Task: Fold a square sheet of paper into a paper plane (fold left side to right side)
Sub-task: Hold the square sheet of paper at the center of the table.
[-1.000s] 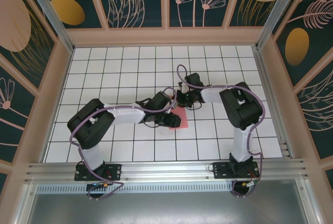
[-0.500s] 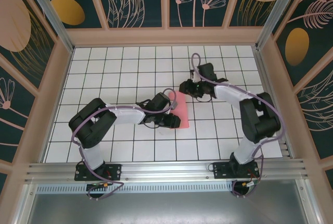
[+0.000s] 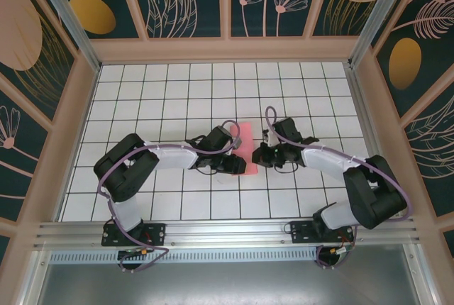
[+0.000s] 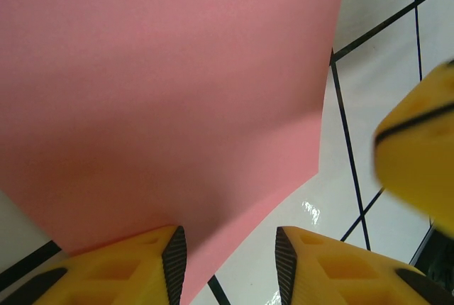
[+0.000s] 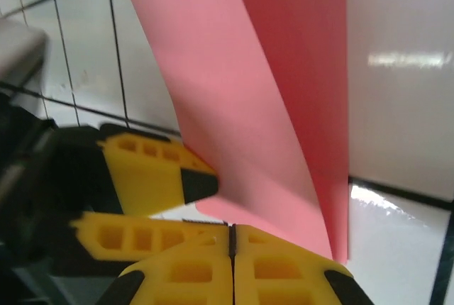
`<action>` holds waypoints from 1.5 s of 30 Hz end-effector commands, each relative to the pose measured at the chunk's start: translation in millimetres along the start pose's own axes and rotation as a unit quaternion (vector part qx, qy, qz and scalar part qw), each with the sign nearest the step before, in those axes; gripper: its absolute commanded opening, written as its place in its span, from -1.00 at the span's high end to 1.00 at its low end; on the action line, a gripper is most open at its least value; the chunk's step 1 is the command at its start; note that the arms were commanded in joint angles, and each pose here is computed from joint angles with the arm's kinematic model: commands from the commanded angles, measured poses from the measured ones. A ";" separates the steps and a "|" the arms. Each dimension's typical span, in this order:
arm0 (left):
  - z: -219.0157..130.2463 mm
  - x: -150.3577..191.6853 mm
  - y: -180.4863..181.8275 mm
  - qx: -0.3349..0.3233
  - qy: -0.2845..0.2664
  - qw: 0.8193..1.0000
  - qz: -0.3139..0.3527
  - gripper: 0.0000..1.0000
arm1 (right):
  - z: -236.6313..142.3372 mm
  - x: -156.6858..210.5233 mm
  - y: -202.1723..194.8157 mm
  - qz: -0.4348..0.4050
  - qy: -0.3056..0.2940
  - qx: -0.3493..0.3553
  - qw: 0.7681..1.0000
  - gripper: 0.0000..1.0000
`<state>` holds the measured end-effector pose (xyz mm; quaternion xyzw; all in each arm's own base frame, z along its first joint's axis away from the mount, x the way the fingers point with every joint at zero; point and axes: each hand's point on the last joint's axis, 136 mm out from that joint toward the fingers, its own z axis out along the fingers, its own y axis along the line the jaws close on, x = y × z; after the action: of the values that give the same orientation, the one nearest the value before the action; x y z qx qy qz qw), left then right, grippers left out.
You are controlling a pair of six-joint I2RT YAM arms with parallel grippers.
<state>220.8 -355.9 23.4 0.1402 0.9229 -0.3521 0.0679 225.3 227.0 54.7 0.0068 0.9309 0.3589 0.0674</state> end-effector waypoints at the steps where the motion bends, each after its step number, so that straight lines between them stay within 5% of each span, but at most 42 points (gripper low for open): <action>1: 5.6 6.4 10.2 -0.016 0.009 1.000 -0.012 0.17 | 5.2 3.2 -1.9 0.020 -0.002 -0.010 1.000 0.86; 23: -16.5 -64.5 -12.2 0.016 -0.061 0.998 -0.013 0.06 | 29.1 10.1 -68.5 0.032 0.032 0.140 0.989 0.87; 36: -4.5 -84.3 21.3 -0.035 -0.068 0.997 -0.020 0.06 | 26.2 0.3 -54.5 0.014 0.020 0.120 0.992 0.85; 45: -3.3 -86.3 23.8 -0.043 -0.068 0.997 -0.018 0.07 | 11.5 -26.1 -14.8 -0.018 -0.023 0.070 0.997 0.60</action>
<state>304.6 -359.7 37.7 0.0955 0.9267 -0.3398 0.1287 240.8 220.9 21.2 0.0130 0.9537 0.2937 0.0629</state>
